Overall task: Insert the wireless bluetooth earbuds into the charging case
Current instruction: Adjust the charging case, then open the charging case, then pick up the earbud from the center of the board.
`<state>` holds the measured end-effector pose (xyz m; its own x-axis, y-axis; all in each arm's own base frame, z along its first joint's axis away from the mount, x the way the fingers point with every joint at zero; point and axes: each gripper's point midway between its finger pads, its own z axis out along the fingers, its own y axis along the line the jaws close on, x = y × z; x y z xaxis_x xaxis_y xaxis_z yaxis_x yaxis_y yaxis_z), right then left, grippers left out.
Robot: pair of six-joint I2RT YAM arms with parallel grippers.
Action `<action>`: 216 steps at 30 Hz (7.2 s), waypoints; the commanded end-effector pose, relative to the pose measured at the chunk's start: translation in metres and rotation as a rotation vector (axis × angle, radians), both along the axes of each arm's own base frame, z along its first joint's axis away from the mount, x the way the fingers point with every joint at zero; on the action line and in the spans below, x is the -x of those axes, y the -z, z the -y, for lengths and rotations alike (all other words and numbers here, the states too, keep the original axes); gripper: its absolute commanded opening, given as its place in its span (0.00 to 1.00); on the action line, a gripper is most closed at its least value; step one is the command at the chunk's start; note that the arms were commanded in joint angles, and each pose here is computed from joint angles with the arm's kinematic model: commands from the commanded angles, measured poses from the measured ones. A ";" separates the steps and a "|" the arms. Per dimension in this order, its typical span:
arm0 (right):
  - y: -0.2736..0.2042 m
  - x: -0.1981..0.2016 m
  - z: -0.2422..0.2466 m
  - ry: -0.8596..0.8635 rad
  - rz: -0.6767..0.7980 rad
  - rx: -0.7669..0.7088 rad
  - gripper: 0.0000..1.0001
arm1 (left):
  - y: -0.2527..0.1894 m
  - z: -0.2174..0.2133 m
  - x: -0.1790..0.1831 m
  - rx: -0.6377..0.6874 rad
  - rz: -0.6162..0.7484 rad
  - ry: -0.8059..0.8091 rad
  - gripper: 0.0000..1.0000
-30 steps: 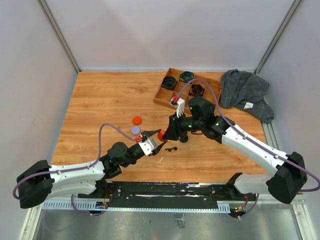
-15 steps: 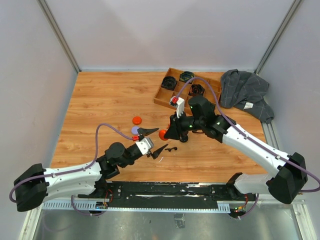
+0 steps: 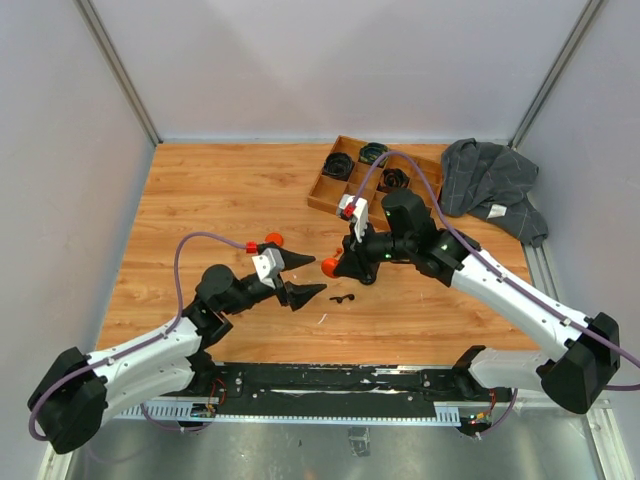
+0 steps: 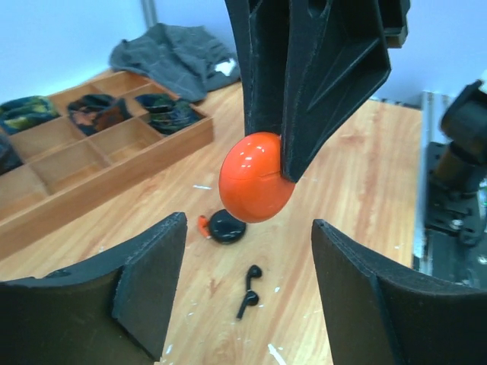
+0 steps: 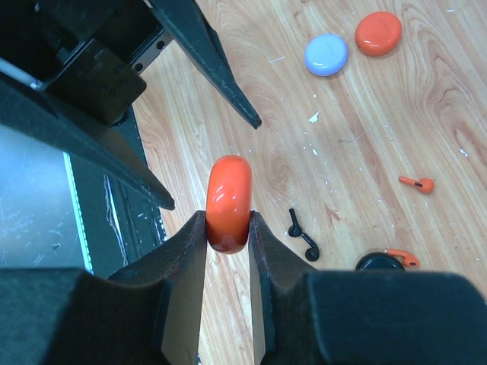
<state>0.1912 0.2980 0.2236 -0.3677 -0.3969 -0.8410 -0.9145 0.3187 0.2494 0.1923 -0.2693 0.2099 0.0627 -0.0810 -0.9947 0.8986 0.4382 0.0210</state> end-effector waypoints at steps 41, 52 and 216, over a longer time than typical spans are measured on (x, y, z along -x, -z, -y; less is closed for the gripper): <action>-0.040 0.021 -0.023 -0.335 0.193 -0.058 0.15 | -0.040 0.015 0.039 0.244 -0.227 0.419 0.17; -0.039 0.010 -0.024 -0.282 0.233 -0.024 0.39 | -0.036 0.011 0.039 0.257 -0.196 0.394 0.00; 0.192 -0.163 0.043 0.835 -0.057 0.541 0.56 | 0.057 -0.049 -0.049 0.166 -0.234 -0.200 0.00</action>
